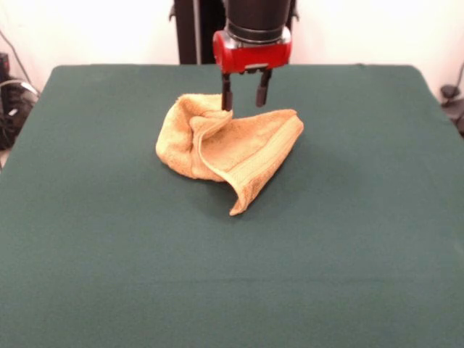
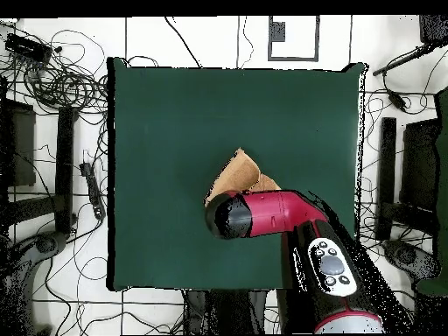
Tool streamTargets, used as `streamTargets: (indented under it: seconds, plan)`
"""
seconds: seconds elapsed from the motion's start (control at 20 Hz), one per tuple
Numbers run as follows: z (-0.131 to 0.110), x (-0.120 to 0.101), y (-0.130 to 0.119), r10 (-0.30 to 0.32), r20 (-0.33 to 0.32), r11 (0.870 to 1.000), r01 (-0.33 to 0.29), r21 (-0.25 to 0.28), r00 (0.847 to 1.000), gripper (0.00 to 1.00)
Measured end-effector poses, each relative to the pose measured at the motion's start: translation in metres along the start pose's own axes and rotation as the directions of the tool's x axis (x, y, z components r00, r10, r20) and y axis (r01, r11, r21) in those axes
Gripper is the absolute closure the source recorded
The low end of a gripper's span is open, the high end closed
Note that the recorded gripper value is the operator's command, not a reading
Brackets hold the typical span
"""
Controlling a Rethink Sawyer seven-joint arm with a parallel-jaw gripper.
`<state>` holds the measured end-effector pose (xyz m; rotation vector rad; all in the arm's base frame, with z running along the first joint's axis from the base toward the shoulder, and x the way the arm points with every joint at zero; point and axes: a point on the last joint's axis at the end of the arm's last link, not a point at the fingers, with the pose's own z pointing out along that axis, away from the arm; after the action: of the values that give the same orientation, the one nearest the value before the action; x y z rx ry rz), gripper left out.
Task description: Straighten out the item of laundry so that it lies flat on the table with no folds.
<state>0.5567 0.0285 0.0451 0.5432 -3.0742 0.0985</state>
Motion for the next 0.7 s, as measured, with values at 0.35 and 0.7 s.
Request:
streamTargets:
  seconds: [0.35, 0.7]
  plan:
    - [0.0004, -0.0045, 0.0052, -0.042, 0.011, 0.999, 0.042, 0.002, 0.999, 0.0]
    - [0.0009, -0.007, 0.0073, -0.08, 0.01, 0.997, 0.08, 0.004, 0.997, 0.0]
